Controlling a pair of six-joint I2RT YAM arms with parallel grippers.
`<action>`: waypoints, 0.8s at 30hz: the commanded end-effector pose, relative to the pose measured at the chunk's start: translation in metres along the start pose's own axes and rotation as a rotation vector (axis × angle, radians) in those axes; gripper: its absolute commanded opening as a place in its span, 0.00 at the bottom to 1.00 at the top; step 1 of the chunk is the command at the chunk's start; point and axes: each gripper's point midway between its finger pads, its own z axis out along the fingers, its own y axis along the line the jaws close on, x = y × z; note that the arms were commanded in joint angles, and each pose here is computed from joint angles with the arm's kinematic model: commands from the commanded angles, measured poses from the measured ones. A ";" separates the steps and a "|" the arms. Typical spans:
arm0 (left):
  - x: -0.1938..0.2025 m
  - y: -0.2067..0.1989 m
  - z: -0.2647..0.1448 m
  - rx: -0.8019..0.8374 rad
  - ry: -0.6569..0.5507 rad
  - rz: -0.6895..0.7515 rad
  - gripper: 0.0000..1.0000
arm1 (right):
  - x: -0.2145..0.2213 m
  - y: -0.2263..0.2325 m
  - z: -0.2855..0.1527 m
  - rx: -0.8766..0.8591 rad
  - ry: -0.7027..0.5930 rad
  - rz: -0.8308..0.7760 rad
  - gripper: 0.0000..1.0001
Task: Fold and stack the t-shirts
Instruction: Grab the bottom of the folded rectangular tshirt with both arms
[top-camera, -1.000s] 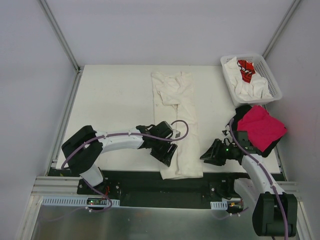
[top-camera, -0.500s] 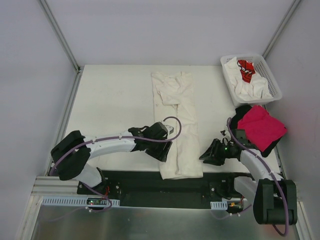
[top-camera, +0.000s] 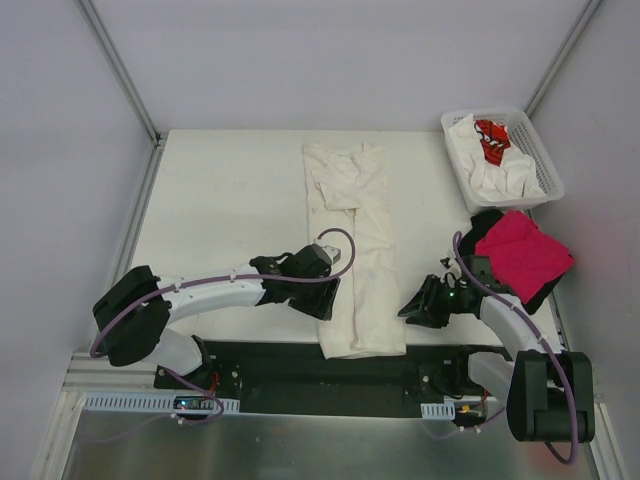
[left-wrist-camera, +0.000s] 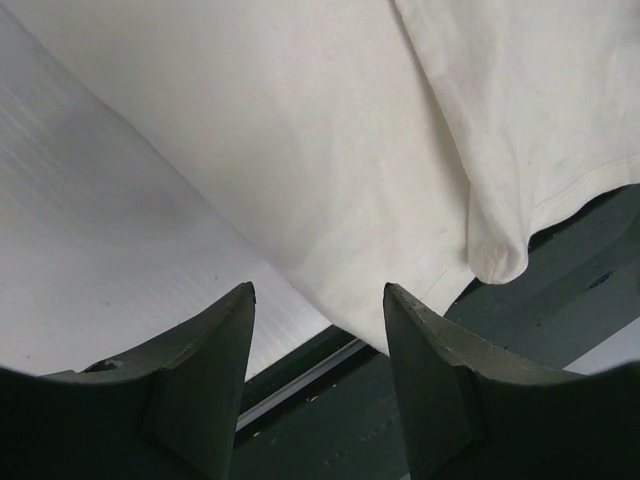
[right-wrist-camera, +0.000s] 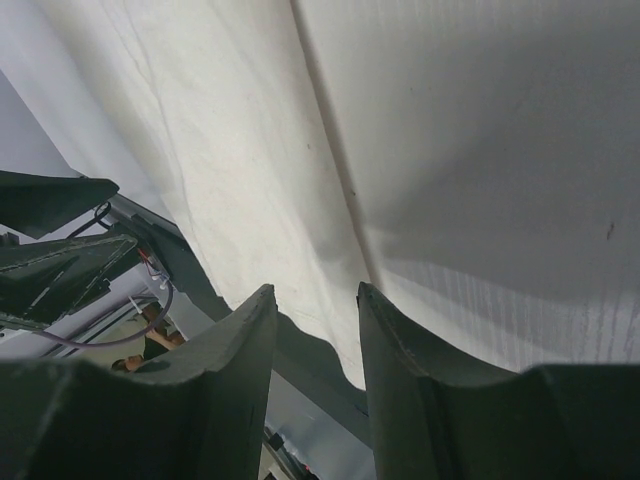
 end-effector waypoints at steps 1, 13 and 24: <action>0.006 0.000 0.001 0.000 0.011 -0.021 0.53 | -0.007 0.010 -0.003 -0.034 -0.017 -0.026 0.41; 0.020 0.001 0.002 0.009 0.053 -0.070 0.53 | -0.002 0.008 -0.003 -0.035 -0.002 -0.002 0.41; 0.029 -0.005 0.005 0.036 0.107 -0.094 0.52 | 0.010 0.001 -0.004 -0.024 -0.010 0.009 0.41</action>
